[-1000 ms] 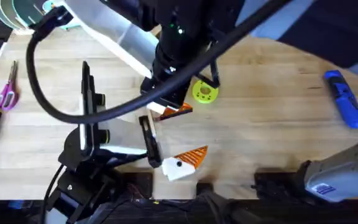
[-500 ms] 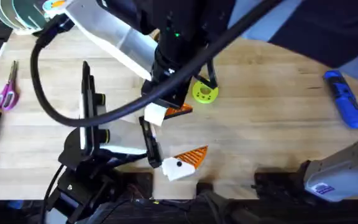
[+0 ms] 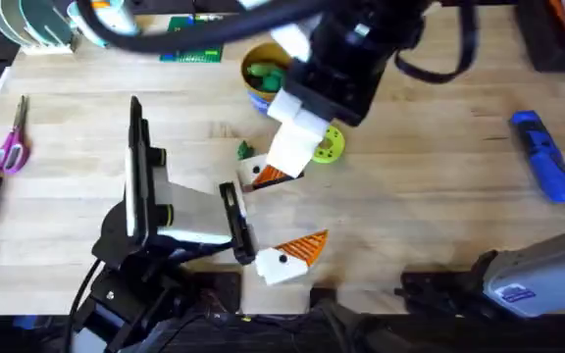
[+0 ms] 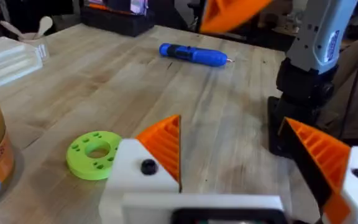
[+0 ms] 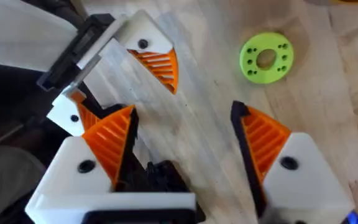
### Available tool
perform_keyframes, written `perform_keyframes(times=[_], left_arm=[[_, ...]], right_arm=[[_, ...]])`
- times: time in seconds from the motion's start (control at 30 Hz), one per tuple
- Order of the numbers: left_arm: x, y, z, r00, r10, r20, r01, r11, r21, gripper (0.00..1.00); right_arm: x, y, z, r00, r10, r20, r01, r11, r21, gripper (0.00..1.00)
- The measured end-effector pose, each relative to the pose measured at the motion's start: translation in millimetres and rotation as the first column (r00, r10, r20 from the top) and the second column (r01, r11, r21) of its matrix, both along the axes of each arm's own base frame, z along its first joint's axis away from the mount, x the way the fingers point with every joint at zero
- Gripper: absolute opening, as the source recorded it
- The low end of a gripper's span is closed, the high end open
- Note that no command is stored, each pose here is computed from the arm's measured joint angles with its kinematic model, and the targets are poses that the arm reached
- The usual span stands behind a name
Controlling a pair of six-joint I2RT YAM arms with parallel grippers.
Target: Pick up the gripper from the table and insert it into the empty holder that is missing its gripper. Then pick up a screw, insert it into the mounting hole, and use the screwdriver to tighten it. Finally, clean up the table by picking up the vegetable and placing it into the bucket.
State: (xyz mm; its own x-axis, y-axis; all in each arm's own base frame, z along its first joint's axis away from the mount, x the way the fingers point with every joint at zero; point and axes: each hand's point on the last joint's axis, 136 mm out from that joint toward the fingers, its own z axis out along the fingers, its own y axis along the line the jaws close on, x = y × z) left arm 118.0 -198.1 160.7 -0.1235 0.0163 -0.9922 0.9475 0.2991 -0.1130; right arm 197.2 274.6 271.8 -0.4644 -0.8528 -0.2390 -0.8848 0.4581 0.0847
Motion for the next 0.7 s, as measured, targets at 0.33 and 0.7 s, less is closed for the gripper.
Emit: perform_keyframes(times=[0.33, 0.7], left_arm=[[0.0, 0.0, 0, 1.000, 0.000, 0.001, 0.000, 1.000, 0.000, 0.974], [0.7, 0.2, 0, 1.000, 0.004, 0.006, -0.004, 1.000, 0.002, 0.013]], right_arm=[[-6, -45, 62, 0.987, -0.002, 0.160, -0.020, 0.991, 0.134, 0.895], [-9, -49, 68, 0.981, 0.025, 0.190, -0.053, 0.988, 0.142, 0.895]])
